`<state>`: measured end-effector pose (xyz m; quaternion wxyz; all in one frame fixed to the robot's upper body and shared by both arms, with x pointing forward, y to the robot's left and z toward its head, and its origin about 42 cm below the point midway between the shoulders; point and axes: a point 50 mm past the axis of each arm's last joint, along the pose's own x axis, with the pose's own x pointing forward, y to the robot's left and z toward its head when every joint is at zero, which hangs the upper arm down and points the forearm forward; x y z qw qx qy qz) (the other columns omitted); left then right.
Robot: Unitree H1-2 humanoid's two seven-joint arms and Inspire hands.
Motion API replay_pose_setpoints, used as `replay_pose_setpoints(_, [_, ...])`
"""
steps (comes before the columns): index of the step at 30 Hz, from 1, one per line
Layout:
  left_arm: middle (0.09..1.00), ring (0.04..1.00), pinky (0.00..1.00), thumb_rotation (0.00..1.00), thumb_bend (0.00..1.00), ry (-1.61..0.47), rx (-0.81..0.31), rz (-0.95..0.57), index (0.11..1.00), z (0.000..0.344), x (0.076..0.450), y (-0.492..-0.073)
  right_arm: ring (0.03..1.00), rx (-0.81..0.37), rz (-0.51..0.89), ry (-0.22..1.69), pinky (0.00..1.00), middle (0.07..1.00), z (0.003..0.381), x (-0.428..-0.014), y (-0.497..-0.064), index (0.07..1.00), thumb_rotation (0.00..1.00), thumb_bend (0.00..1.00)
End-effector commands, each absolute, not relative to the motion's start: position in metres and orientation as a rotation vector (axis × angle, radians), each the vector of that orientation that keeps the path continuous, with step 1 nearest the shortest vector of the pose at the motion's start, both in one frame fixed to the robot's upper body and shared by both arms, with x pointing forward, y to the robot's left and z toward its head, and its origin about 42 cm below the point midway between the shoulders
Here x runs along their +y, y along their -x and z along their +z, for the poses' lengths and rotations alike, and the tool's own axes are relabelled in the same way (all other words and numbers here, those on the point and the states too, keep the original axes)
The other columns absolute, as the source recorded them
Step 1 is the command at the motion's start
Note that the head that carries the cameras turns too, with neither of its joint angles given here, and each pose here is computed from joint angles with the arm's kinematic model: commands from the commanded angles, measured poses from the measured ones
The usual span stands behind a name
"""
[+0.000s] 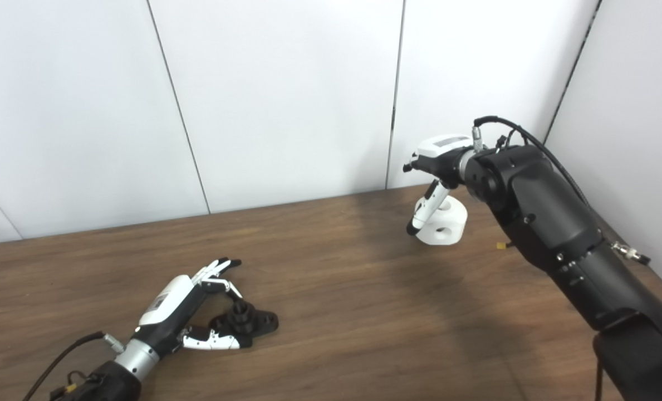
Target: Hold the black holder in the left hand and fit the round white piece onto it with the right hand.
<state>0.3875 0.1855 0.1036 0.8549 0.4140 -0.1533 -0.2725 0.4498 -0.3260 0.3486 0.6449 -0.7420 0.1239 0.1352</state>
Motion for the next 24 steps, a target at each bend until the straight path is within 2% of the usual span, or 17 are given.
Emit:
replay_pose_setpoints(1, [0.954, 1.0, 1.0, 0.05, 0.52, -0.895, -0.153, -0.659, 0.483, 0.049, 0.191, -0.353, 1.0, 0.234, 0.205, 1.696, 0.98, 1.0, 0.39, -0.335, -0.45, 0.942, 0.48, 1.0])
replay_pose_setpoints(24, [0.954, 1.0, 1.0, 0.06, 0.52, -0.887, -0.151, -0.658, 0.483, 0.047, 0.19, -0.351, 1.0, 0.294, 0.202, 1.75, 0.95, 1.0, 0.375, -0.344, -0.452, 0.974, 0.34, 1.0])
